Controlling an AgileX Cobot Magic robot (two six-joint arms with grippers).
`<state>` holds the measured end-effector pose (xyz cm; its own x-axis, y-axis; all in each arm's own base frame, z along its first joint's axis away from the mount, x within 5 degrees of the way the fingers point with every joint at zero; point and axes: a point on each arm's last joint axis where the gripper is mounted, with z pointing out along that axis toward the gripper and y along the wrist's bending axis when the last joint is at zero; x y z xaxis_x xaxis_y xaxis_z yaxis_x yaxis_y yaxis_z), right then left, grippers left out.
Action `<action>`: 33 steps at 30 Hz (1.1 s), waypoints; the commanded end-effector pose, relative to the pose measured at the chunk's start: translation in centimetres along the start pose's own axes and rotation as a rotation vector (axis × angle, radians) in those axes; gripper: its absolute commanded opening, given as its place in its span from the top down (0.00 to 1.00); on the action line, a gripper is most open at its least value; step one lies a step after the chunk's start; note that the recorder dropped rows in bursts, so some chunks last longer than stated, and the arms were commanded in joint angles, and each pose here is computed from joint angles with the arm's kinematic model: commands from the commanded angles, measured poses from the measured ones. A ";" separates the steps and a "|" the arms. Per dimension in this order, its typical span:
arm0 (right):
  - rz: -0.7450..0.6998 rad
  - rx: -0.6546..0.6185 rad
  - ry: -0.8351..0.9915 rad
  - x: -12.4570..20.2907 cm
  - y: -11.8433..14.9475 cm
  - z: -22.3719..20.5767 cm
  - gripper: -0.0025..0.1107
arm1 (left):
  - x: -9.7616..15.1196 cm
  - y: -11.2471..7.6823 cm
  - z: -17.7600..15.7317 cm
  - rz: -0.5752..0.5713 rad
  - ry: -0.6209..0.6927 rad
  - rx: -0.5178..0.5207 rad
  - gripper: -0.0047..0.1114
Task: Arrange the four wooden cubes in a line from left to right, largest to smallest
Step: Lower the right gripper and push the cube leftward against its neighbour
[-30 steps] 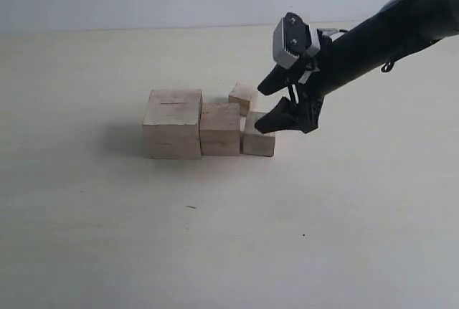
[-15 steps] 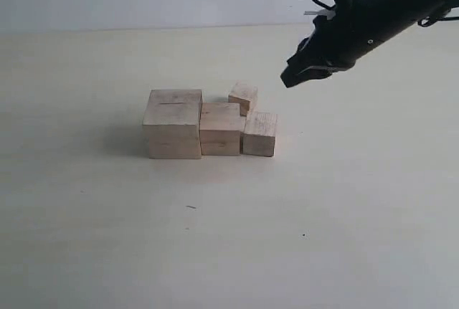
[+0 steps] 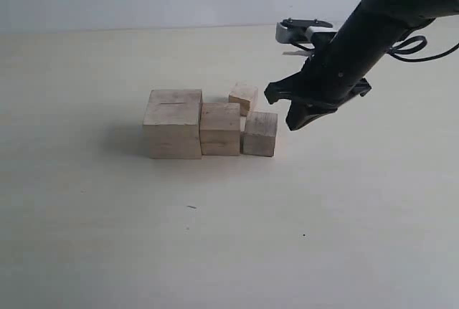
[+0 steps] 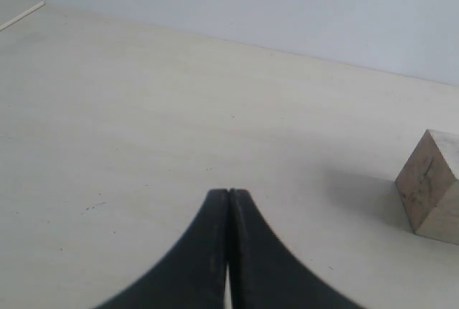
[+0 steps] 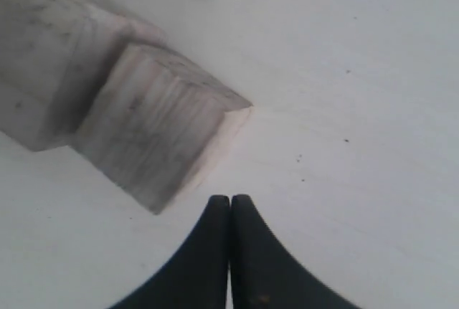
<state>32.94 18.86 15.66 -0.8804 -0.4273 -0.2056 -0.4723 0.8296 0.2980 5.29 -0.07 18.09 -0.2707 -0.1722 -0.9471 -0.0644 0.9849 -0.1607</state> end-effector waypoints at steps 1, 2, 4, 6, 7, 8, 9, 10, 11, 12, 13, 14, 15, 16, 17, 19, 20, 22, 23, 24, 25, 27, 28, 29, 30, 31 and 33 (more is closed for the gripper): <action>0.060 0.064 -0.012 -0.2 -0.7 0.2 0.98 | 0.0 0.0 0.0 0.002 -0.005 -0.002 0.96; 0.064 0.060 -0.010 -0.2 -0.6 0.2 0.98 | 0.0 0.0 0.0 0.002 -0.005 -0.002 0.96; 0.072 0.051 -0.002 -0.1 -0.3 0.5 0.98 | 0.0 0.0 0.0 0.002 -0.005 -0.002 0.96; 0.088 0.026 0.004 -0.2 -0.3 1.1 0.98 | 0.0 0.0 0.0 0.002 -0.005 -0.002 0.96; 0.086 0.013 0.012 -0.1 -0.3 1.6 0.98 | 0.0 0.0 0.0 0.002 -0.005 -0.002 0.96; 0.086 0.012 0.018 -0.1 -0.4 2.0 0.98 | 0.0 0.0 0.0 0.002 -0.005 -0.002 0.96; 0.087 0.013 0.018 -0.1 -0.5 2.2 0.98 | 0.0 0.0 0.0 0.002 -0.005 -0.002 0.96; 0.090 0.017 0.014 -0.2 -0.6 2.4 0.98 | 0.0 0.0 0.0 0.002 -0.005 -0.002 0.96; 0.090 0.020 0.007 -0.2 -0.7 2.5 0.98 | 0.0 0.0 0.0 0.002 -0.005 -0.002 0.96; 0.088 0.022 -0.001 -0.3 -0.7 2.5 0.98 | 0.0 0.0 0.0 0.002 -0.005 -0.002 0.96; 0.087 0.019 -0.009 -0.4 -0.7 2.5 0.98 | 0.0 0.0 0.0 0.002 -0.005 -0.002 0.96; 0.081 0.011 -0.010 -0.4 -0.6 2.6 0.98 | 0.0 0.0 0.0 0.002 -0.005 -0.002 0.96; 0.078 0.001 -0.013 -0.4 -0.6 2.7 0.98 | 0.0 0.0 0.0 0.002 -0.005 -0.002 0.96; 0.067 -0.011 -0.015 -0.4 -0.5 2.7 0.98 | 0.0 0.0 0.0 0.002 -0.005 -0.002 0.96; 0.060 -0.018 -0.017 -0.5 -0.4 2.8 0.98 | 0.0 0.0 0.0 0.002 -0.005 -0.002 0.96; 0.056 -0.027 -0.016 -0.5 -0.4 3.0 0.98 | 0.0 0.0 0.0 0.002 -0.005 -0.002 0.96; 0.057 -0.027 -0.014 -0.4 -0.4 3.0 0.98 | 0.0 0.0 0.0 0.002 -0.005 -0.002 0.96; 0.061 -0.027 -0.003 -0.4 -0.6 3.5 0.98 | 0.0 0.0 0.0 0.002 -0.005 -0.002 0.96; 0.058 -0.027 0.003 -0.3 -0.6 3.7 0.98 | 0.0 0.0 0.0 0.002 -0.005 -0.002 0.96; 0.054 -0.030 0.005 -0.3 -0.6 3.8 0.98 | 0.0 0.0 0.0 0.002 -0.005 -0.002 0.96; 0.050 -0.041 0.005 -0.3 -0.6 4.0 0.98 | 0.0 0.0 0.0 0.002 -0.005 -0.002 0.96; 0.047 -0.057 0.004 -0.3 -0.6 4.3 0.98 | 0.0 0.0 0.0 0.002 -0.005 -0.002 0.96; 0.043 -0.066 0.000 -0.3 -0.5 4.4 0.98 | 0.0 0.0 0.0 0.002 -0.005 -0.002 0.96; 0.045 -0.070 -0.006 -0.4 -0.5 4.4 0.98 | 0.0 0.0 0.0 0.002 -0.005 -0.002 0.96; 0.048 -0.069 -0.010 -0.4 -0.5 4.4 0.98 | 0.0 0.0 0.0 0.002 -0.005 -0.002 0.96; 0.045 -0.067 -0.014 -0.5 -0.5 4.4 0.98 | 0.0 0.0 0.0 0.002 -0.005 -0.002 0.96; 0.026 -0.066 -0.016 -0.5 -0.5 4.4 0.98 | 0.0 0.0 0.0 0.002 -0.005 -0.002 0.96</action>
<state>33.57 20.04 11.27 -0.9045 -0.3870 -0.1792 -0.4265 0.8259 0.3688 5.29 -0.07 18.09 -0.2707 -0.1722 -0.9471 -0.0644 0.9849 -0.1607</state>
